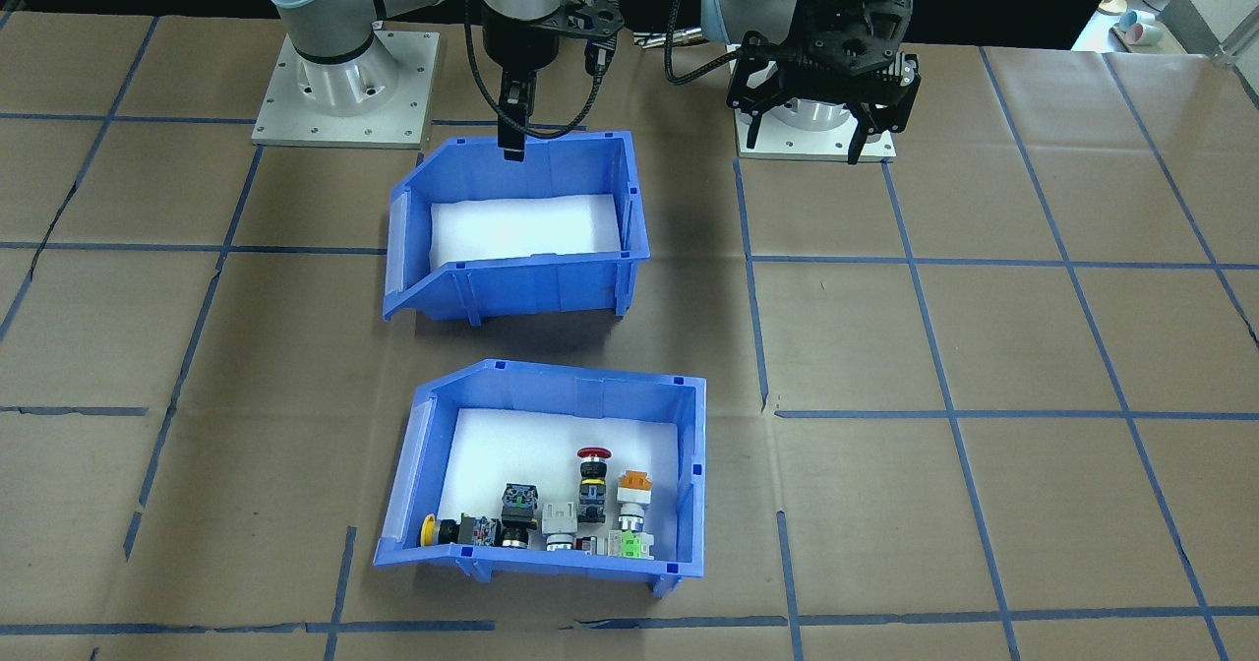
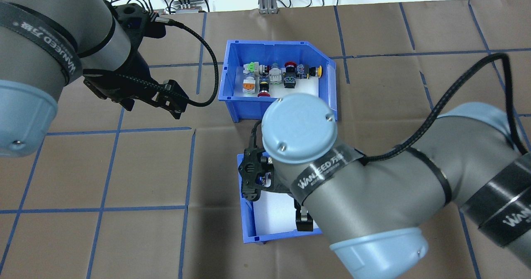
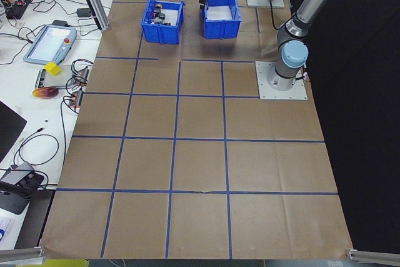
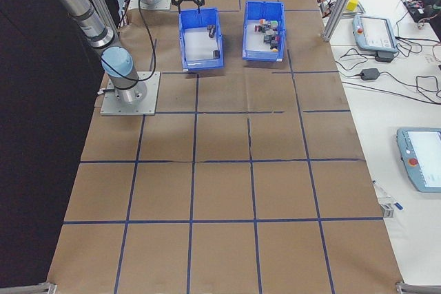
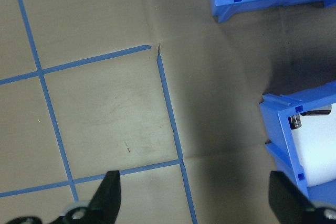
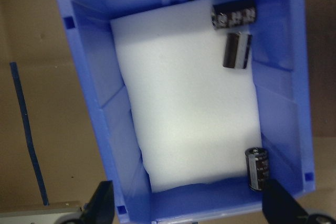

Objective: Place button box in front

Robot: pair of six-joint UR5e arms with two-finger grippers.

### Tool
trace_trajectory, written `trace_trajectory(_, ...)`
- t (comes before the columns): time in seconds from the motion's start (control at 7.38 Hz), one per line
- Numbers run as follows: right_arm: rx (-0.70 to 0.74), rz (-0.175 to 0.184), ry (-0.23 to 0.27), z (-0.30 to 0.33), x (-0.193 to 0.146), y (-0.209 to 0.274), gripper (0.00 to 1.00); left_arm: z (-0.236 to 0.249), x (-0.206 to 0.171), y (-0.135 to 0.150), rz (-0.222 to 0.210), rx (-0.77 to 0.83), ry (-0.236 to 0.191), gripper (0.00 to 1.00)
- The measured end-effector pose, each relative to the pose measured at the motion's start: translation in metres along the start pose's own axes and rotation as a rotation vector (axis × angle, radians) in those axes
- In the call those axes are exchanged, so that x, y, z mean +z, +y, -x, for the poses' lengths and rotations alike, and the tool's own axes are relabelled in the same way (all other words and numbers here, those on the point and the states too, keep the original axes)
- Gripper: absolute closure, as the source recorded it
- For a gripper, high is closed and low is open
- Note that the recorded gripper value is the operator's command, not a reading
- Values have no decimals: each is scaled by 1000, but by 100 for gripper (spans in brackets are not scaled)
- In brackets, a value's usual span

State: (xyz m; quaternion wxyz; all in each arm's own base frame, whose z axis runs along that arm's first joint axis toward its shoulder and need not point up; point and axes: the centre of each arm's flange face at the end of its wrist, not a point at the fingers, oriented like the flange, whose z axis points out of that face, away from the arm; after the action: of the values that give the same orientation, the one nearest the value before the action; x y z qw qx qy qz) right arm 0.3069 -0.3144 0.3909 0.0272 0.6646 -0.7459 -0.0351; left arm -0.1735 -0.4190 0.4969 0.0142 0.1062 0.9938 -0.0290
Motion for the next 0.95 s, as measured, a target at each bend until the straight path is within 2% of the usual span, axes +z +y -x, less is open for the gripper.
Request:
trace_trajectory(0.27,193,-20,4,-63,-13,55,0,0,0,0,1,0,0,1)
trace_trajectory(0.54,447,-47,26,-114,-26,117,0,0,0,0,1,2,0,1)
trace_trajectory(0.95,1044,-67,30,-147,-38,175,0,0,0,0,0,2,0,1)
